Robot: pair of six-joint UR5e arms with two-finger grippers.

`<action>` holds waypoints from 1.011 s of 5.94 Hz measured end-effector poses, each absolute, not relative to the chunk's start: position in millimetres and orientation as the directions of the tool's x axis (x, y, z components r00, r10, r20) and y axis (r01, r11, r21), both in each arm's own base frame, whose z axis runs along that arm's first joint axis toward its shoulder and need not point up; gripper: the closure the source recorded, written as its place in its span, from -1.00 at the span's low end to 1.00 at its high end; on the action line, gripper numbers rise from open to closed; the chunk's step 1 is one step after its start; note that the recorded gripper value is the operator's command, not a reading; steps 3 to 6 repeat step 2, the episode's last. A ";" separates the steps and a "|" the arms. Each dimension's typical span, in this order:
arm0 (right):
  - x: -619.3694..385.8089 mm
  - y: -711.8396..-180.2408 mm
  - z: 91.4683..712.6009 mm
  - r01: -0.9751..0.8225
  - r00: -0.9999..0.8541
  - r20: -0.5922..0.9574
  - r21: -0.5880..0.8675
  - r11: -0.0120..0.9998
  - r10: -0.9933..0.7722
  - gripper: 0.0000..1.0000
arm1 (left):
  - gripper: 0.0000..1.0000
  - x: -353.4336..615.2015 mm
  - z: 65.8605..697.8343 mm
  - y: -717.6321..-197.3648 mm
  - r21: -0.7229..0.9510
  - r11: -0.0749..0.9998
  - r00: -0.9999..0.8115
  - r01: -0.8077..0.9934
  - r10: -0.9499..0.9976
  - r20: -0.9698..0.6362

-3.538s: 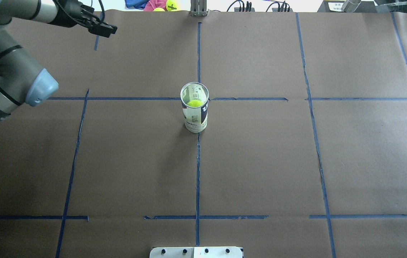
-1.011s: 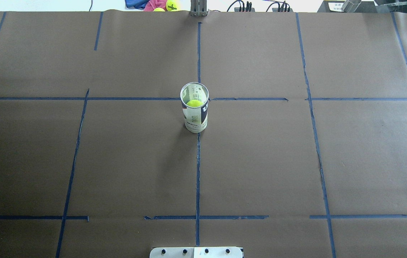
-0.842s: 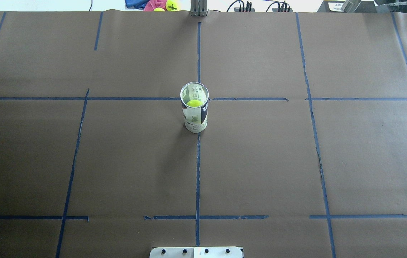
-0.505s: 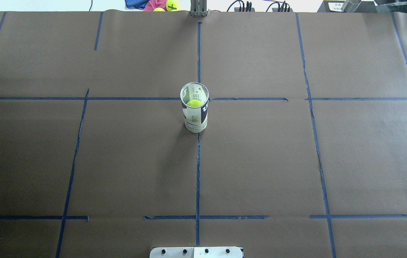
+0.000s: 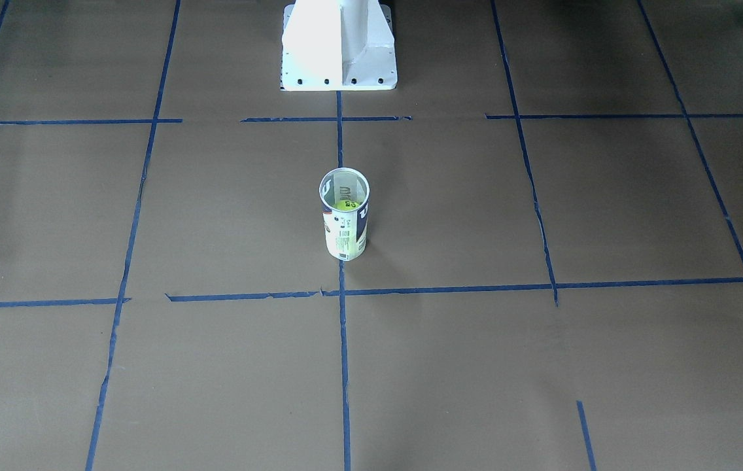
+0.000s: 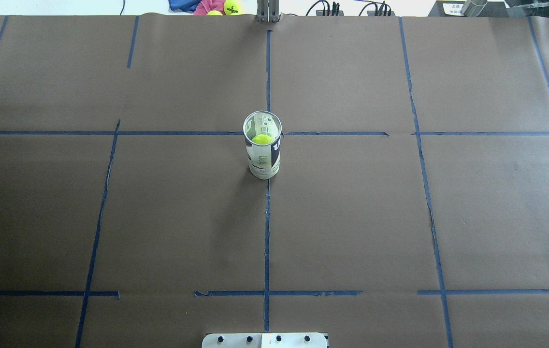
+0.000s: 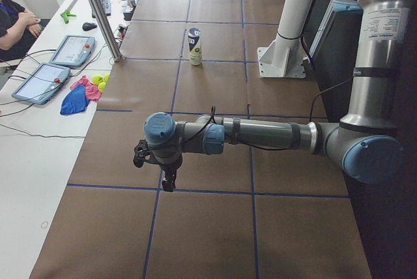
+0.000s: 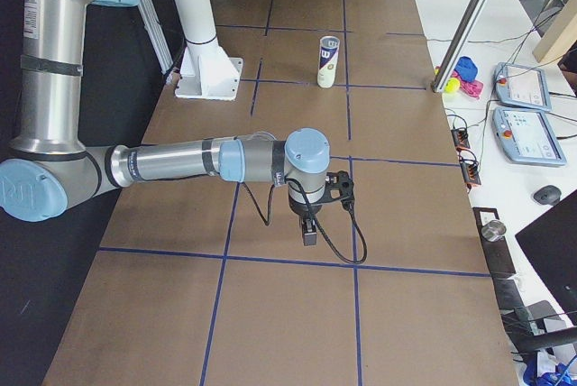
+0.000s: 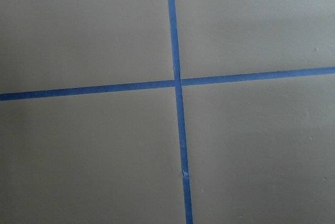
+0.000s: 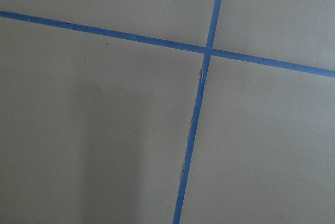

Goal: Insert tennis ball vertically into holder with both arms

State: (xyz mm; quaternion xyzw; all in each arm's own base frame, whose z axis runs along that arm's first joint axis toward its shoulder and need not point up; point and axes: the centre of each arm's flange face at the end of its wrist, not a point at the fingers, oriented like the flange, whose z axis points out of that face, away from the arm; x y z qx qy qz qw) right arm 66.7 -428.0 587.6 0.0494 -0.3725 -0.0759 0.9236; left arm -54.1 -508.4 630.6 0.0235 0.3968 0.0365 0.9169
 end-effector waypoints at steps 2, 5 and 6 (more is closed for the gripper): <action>66.6 -428.1 587.9 0.103 0.711 0.681 0.146 0.984 -0.175 -1.00 | -1.00 -54.1 629.8 -508.9 0.073 0.996 0.682 -0.048 0.087 -0.726; 66.6 -428.1 587.9 0.103 0.711 0.681 0.146 0.984 -0.175 -1.00 | -1.00 -54.1 629.8 -508.9 0.073 0.996 0.682 -0.048 0.087 -0.726; 66.6 -428.1 587.9 0.103 0.711 0.681 0.146 0.984 -0.175 -1.00 | -1.00 -54.1 629.8 -508.9 0.073 0.996 0.682 -0.048 0.087 -0.726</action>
